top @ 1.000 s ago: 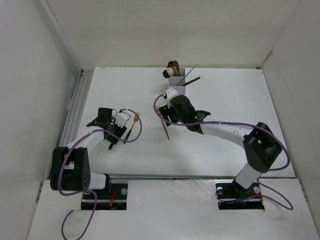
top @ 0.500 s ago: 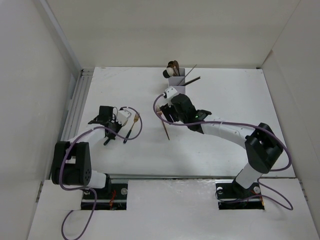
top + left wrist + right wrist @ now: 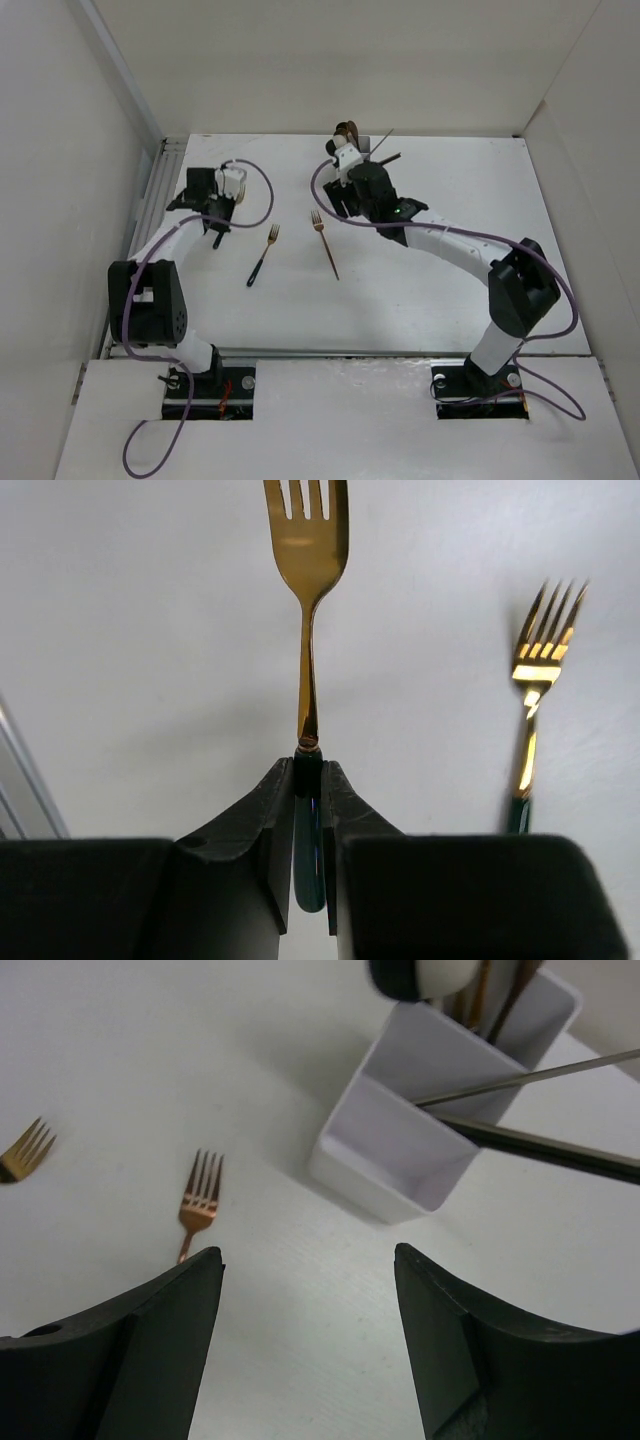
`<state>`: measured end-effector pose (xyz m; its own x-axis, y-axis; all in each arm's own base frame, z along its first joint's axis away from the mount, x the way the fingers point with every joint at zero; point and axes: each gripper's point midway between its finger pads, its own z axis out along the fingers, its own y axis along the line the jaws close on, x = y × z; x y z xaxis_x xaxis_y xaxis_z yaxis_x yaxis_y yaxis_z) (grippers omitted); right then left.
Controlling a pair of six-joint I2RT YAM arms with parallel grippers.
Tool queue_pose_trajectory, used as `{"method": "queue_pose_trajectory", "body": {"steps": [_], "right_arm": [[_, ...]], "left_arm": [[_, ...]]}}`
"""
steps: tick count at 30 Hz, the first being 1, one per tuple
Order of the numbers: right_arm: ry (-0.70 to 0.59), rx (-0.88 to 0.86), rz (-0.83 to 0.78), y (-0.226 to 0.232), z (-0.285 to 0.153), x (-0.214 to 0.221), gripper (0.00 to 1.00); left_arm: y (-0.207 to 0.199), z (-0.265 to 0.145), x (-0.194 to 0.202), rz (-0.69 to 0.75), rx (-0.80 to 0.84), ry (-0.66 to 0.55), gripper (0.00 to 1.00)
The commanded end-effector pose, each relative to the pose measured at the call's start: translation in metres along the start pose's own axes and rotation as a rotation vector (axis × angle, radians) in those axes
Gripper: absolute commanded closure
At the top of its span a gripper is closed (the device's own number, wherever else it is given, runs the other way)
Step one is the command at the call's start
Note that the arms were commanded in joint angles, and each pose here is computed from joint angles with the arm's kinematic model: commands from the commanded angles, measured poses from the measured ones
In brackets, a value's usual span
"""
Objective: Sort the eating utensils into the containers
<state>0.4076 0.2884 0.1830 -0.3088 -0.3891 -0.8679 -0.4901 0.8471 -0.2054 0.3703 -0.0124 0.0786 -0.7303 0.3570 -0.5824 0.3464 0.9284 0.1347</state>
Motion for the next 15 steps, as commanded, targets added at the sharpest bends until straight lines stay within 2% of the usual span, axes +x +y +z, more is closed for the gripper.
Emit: {"method": "queue_pose_trajectory", "body": {"steps": [1, 5, 7, 9, 11, 12, 15], "right_arm": [[-0.173, 0.026, 0.066, -0.039, -0.002, -0.059, 0.26], [-0.288, 0.061, 0.098, -0.08, -0.011, -0.09, 0.26], [-0.304, 0.11, 0.116, -0.107, -0.016, -0.092, 0.26], [-0.35, 0.157, 0.144, -0.136, -0.028, -0.1, 0.26], [-0.355, 0.18, 0.169, -0.152, -0.034, -0.094, 0.26], [-0.389, 0.193, 0.187, -0.163, -0.045, -0.103, 0.26], [-0.398, 0.221, 0.196, -0.188, -0.059, -0.097, 0.26]], "left_arm": [[0.003, -0.037, -0.091, -0.12, 0.06, -0.228, 1.0], [-0.012, -0.064, -0.17, -0.125, 0.141, -0.449, 1.0], [-0.028, -0.071, -0.197, -0.107, 0.19, -0.539, 1.0], [-0.054, -0.085, -0.236, -0.093, 0.265, -0.688, 1.0], [-0.086, -0.083, -0.252, -0.074, 0.344, -0.754, 1.0], [-0.096, -0.094, -0.273, -0.054, 0.367, -0.858, 1.0], [-0.141, -0.106, -0.296, -0.029, 0.469, -0.994, 1.0]]}}
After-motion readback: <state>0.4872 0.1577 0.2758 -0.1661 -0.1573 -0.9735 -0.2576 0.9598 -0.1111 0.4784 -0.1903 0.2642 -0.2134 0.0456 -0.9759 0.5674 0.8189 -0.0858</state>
